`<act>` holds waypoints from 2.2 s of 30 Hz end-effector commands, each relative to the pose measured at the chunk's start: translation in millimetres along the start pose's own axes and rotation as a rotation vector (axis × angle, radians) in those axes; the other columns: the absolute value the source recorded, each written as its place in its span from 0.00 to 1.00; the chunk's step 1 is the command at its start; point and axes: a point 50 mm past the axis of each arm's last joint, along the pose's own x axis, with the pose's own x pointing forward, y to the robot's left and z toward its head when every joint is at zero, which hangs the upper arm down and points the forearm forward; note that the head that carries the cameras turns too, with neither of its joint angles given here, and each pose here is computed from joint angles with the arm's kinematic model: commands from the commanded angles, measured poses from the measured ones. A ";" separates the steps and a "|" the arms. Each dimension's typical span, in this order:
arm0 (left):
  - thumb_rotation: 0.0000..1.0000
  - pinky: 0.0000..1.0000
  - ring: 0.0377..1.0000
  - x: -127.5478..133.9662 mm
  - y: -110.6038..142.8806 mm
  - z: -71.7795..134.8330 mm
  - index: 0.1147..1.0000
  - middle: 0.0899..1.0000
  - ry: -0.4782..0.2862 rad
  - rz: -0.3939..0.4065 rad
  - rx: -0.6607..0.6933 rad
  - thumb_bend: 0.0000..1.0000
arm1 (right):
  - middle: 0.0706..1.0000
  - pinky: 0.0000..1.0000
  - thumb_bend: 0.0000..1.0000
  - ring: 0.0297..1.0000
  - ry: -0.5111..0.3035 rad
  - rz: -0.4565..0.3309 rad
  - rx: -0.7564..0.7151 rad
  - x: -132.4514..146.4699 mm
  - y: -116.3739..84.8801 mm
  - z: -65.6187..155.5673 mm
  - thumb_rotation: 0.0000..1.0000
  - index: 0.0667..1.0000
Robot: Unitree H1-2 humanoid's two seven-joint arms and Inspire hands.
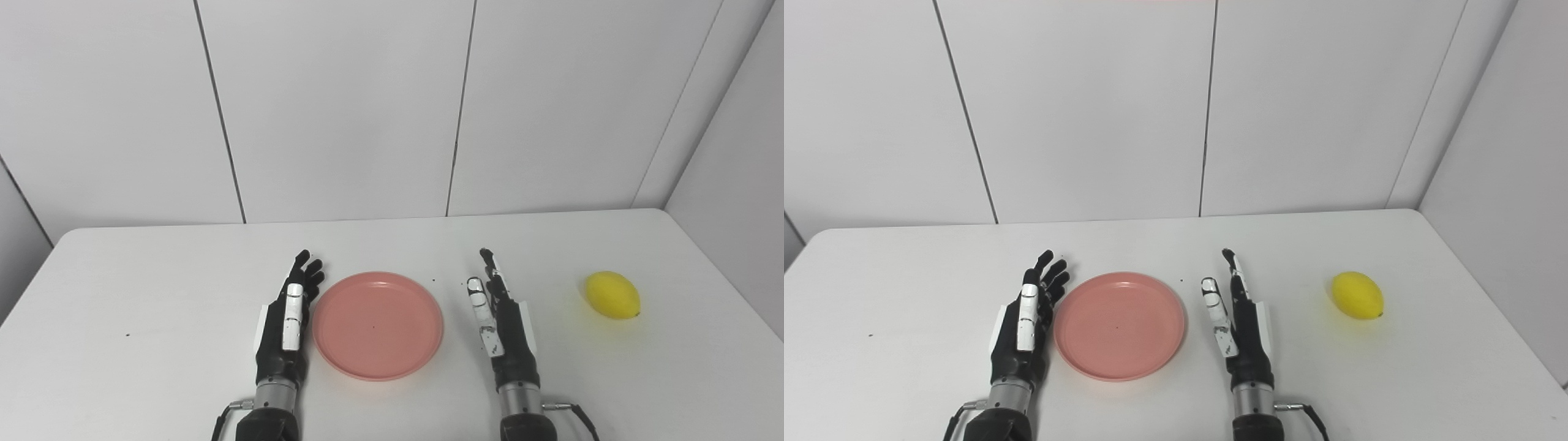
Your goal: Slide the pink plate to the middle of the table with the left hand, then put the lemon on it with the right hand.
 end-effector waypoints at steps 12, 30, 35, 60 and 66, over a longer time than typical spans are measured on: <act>1.00 0.95 0.92 6.1 8.8 -9.3 0.93 0.92 0.021 0.001 0.079 0.66 | 0.95 0.93 0.68 0.96 -0.096 -0.123 -0.166 21.7 -51.2 21.6 0.93 0.94; 1.00 1.00 0.99 10.5 29.1 -10.2 0.99 0.98 0.044 -0.039 0.015 0.67 | 0.91 0.91 0.73 0.92 -0.075 -0.309 -0.291 26.8 -104.6 51.1 0.41 0.89; 1.00 1.00 1.00 12.1 40.8 -11.3 0.99 0.99 0.046 -0.046 0.003 0.67 | 0.91 0.86 0.75 0.91 -0.061 -0.350 -0.355 28.6 -107.7 55.9 0.37 0.89; 1.00 1.00 0.99 10.3 45.0 -5.4 0.98 0.98 0.068 -0.031 -0.020 0.59 | 0.90 0.82 0.78 0.89 0.021 -0.487 -0.655 50.0 -144.9 73.5 0.23 0.88; 1.00 1.00 1.00 9.1 44.6 -4.6 0.99 0.98 0.065 -0.041 -0.012 0.61 | 0.89 0.82 0.80 0.88 0.067 -0.471 -0.701 60.8 -155.3 67.0 0.20 0.88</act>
